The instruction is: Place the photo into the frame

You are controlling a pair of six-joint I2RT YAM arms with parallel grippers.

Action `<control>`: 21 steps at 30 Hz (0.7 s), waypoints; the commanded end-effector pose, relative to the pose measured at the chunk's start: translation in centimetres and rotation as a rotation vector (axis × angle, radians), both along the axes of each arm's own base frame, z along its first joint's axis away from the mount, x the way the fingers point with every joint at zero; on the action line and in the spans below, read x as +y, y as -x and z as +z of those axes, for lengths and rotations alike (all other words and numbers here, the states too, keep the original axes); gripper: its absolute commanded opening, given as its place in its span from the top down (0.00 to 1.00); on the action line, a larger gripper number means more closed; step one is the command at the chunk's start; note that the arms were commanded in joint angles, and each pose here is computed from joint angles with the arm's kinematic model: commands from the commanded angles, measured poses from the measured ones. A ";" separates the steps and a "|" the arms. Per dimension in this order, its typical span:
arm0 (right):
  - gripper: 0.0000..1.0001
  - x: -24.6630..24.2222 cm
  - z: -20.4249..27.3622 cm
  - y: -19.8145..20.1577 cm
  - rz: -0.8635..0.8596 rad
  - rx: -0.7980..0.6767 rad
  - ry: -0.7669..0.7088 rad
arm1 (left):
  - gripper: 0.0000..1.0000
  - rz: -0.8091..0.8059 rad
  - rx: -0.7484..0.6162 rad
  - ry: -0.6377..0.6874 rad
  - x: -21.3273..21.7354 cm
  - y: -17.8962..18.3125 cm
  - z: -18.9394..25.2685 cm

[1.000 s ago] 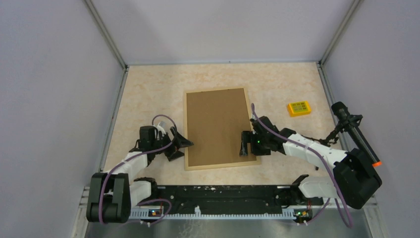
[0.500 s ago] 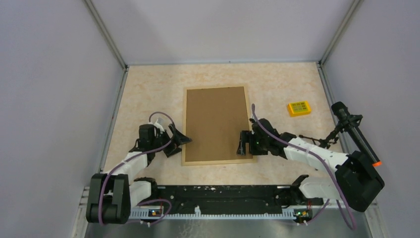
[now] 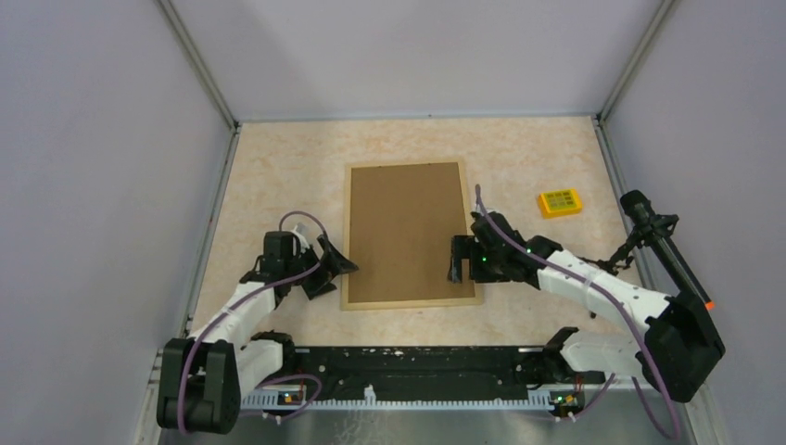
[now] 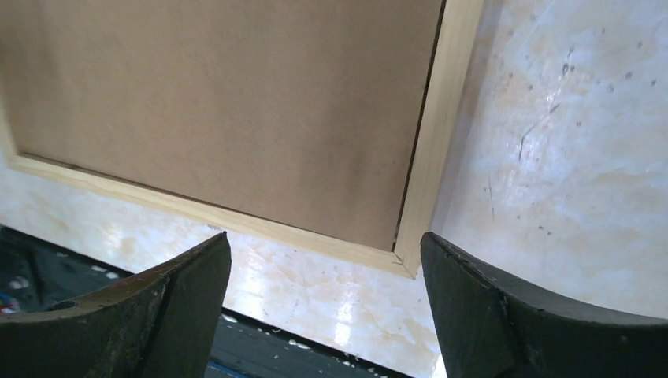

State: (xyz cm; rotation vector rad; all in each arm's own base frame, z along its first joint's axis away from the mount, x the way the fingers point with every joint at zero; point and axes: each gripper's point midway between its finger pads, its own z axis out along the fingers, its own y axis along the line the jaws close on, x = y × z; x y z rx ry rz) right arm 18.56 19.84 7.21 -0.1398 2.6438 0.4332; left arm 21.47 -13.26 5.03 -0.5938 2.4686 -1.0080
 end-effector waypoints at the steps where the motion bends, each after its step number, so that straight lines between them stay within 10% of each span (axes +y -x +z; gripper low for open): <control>1: 0.13 2.1 3.9 -1.3 0.069 -0.038 -0.148 | 0.01 0.018 0.004 -0.083 1.2 -0.3 0.1; 6: 0.24 7.1 4.6 0.5 0.206 0.005 -0.384 | 0.01 -0.037 0.053 -0.004 -0.1 0.9 -0.6; 21: 0.32 7.4 -3.8 0.7 0.203 0.032 -0.132 | 0.01 -0.050 0.166 -0.038 -0.1 1.9 -3.4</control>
